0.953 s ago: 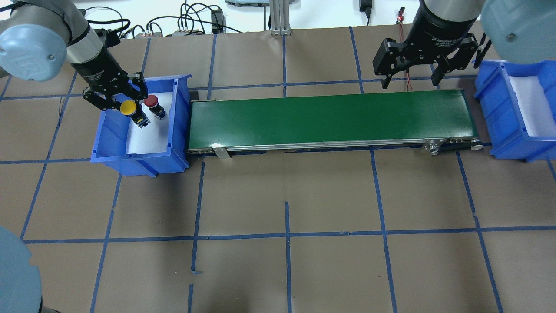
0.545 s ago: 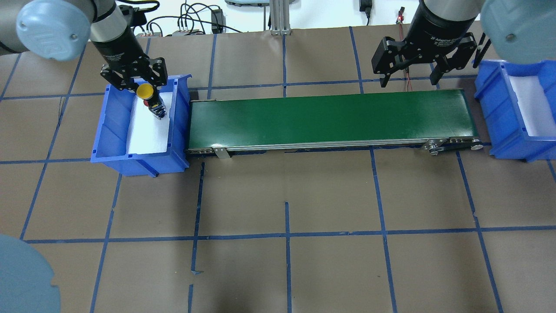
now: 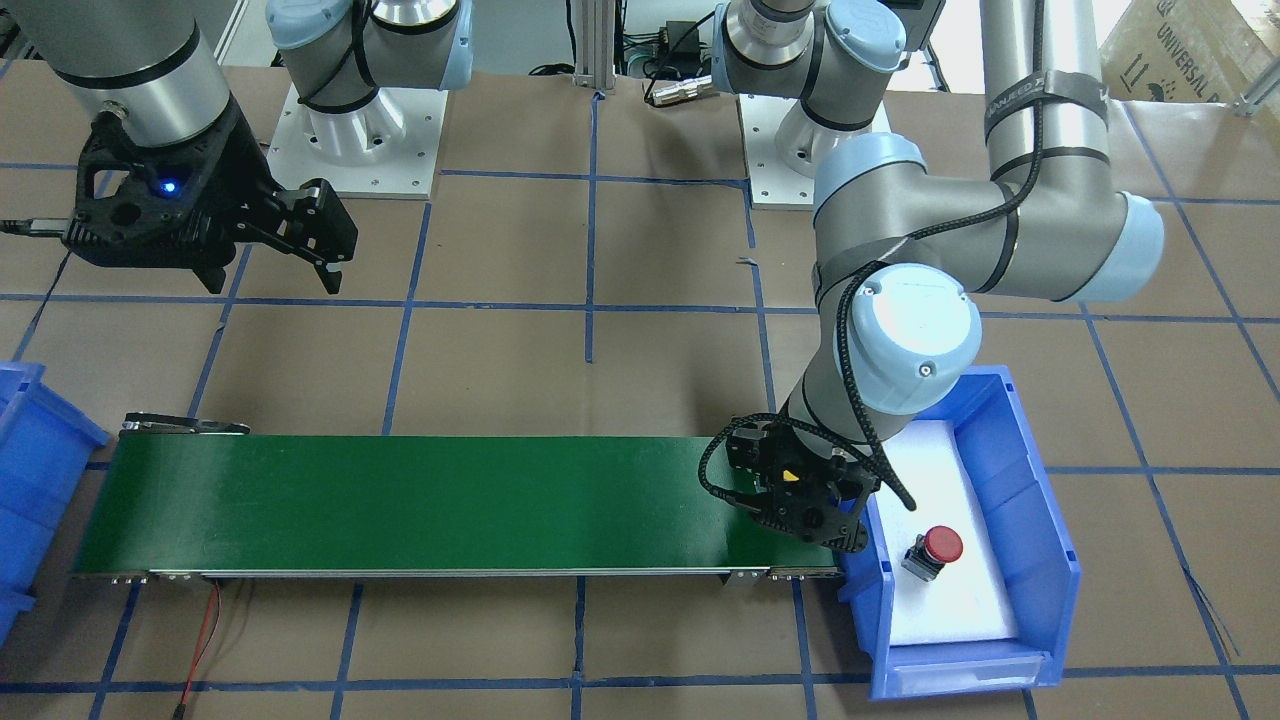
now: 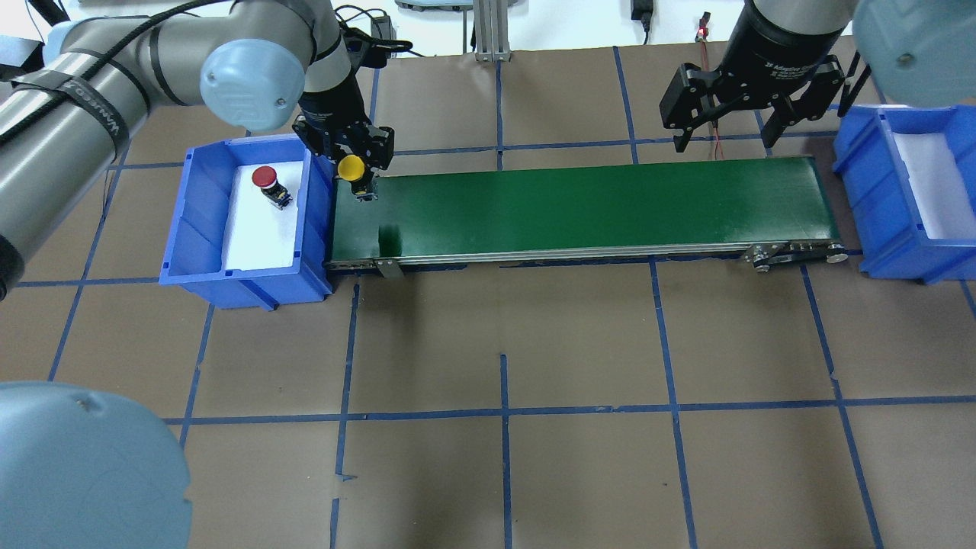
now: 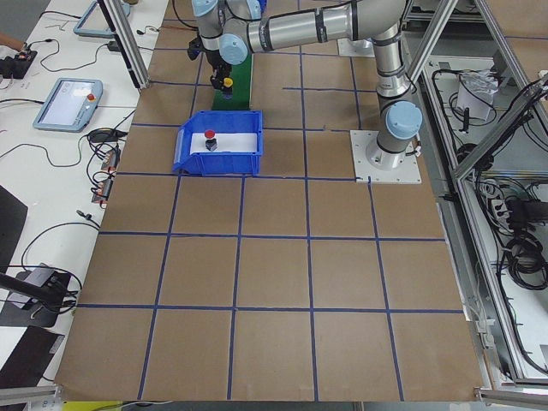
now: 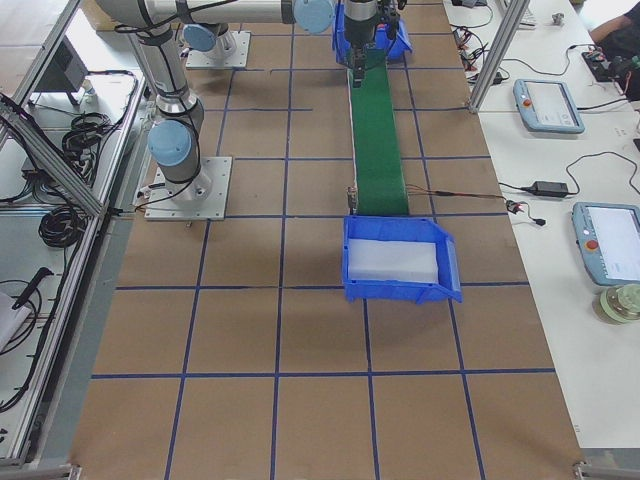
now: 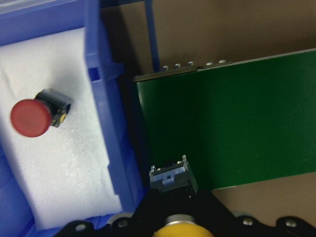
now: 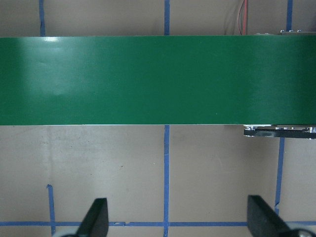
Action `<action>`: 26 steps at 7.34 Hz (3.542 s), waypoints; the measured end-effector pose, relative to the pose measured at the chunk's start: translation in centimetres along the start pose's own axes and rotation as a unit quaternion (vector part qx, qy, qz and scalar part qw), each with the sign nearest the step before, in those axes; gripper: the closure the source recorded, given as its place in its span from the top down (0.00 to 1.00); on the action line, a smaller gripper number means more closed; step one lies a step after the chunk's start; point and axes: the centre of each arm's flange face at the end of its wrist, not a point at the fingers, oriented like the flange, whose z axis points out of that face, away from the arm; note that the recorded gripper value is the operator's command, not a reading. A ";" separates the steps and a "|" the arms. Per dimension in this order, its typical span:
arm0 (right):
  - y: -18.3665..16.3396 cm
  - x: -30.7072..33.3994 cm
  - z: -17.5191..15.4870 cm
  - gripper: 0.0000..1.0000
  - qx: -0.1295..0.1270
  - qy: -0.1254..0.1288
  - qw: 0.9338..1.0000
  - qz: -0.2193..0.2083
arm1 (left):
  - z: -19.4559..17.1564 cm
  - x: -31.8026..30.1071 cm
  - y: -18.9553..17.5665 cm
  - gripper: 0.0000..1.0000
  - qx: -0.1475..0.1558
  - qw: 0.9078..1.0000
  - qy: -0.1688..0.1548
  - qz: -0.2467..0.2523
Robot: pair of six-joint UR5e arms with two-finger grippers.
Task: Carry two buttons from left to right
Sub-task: 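Carry the yellow button onto the green belt and open the left gripper, then raise the left gripper over the bin while the right arm moves to the belt end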
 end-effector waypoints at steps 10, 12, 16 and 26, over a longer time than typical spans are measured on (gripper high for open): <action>0.6 0.5 0.1 1.00 -0.015 0.004 1.000 -0.008 | 3.3 1.6 -2.4 1.00 0.011 0.999 0.002 -0.044; 0.6 0.5 0.1 1.00 -0.015 0.004 1.000 -0.008 | -0.9 -0.3 -1.6 1.00 0.022 0.998 -0.005 -0.058; 0.6 0.6 -0.3 1.00 -0.022 0.006 1.000 -0.006 | -5.1 -15.0 2.1 1.00 0.029 0.988 -0.033 -0.147; 0.1 2.4 0.7 0.99 -0.038 0.032 0.962 -0.268 | 5.0 -20.3 0.7 0.98 0.050 0.908 -0.017 -0.416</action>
